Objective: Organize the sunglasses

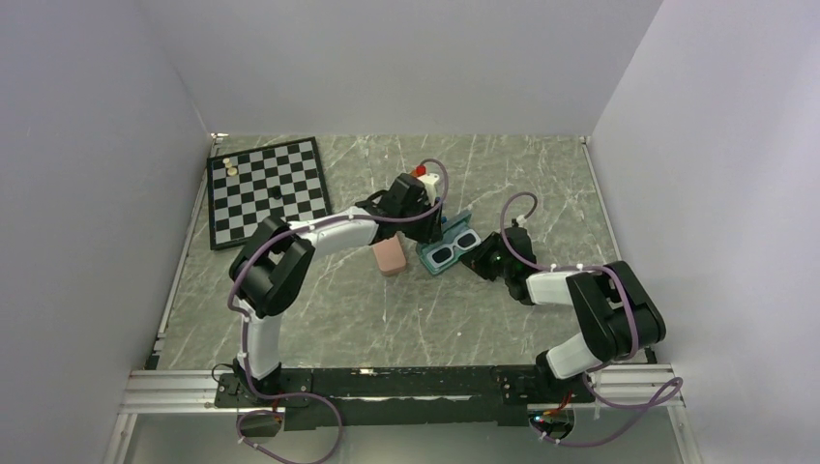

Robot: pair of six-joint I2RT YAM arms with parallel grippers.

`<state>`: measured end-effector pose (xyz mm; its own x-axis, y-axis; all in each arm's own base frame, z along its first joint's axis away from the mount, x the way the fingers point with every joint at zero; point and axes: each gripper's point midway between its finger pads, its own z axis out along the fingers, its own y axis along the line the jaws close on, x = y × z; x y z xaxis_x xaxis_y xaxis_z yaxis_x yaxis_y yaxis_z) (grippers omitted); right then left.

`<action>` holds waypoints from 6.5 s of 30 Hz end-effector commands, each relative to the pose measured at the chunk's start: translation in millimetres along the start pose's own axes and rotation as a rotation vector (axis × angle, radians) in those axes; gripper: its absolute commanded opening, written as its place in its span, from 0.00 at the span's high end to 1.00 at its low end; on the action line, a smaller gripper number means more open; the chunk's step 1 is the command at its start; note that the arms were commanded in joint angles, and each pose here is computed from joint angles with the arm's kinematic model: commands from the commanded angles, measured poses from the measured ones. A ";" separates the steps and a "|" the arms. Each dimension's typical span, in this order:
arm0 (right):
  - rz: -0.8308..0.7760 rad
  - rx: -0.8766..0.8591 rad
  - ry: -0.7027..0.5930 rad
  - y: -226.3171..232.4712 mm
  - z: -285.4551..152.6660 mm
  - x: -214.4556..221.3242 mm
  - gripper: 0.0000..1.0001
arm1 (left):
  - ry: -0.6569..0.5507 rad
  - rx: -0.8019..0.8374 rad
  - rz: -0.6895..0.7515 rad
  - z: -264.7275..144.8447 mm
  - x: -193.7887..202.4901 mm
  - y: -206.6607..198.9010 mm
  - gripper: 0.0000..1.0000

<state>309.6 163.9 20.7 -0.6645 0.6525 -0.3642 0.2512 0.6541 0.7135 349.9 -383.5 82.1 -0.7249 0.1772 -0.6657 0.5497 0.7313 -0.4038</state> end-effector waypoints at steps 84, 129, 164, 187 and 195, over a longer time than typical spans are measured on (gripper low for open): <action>-0.027 0.162 0.152 -35.7 14.0 16.9 0.90 | 0.032 0.098 -0.047 -24.8 2.2 -28.6 0.76; -0.077 -0.065 0.280 -26.7 21.0 50.1 0.95 | 0.363 0.095 0.266 42.8 116.5 -104.2 0.50; -0.198 0.109 -0.223 21.3 -95.9 -82.4 0.24 | 0.169 0.150 0.037 4.3 42.3 -64.4 0.51; -0.243 0.156 -0.589 21.3 -173.9 -128.5 0.00 | -0.158 0.205 0.178 -98.2 -43.2 -113.0 0.01; -0.292 0.030 -0.520 40.3 -166.3 -114.1 0.00 | -0.103 0.100 0.057 -86.2 -32.9 -75.3 0.01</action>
<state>275.1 33.3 192.5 -0.2316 0.5620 -0.7940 0.2387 0.8241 0.5137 285.0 -397.6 213.1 -0.5896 0.1504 -0.7936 0.7023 0.5807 -0.4117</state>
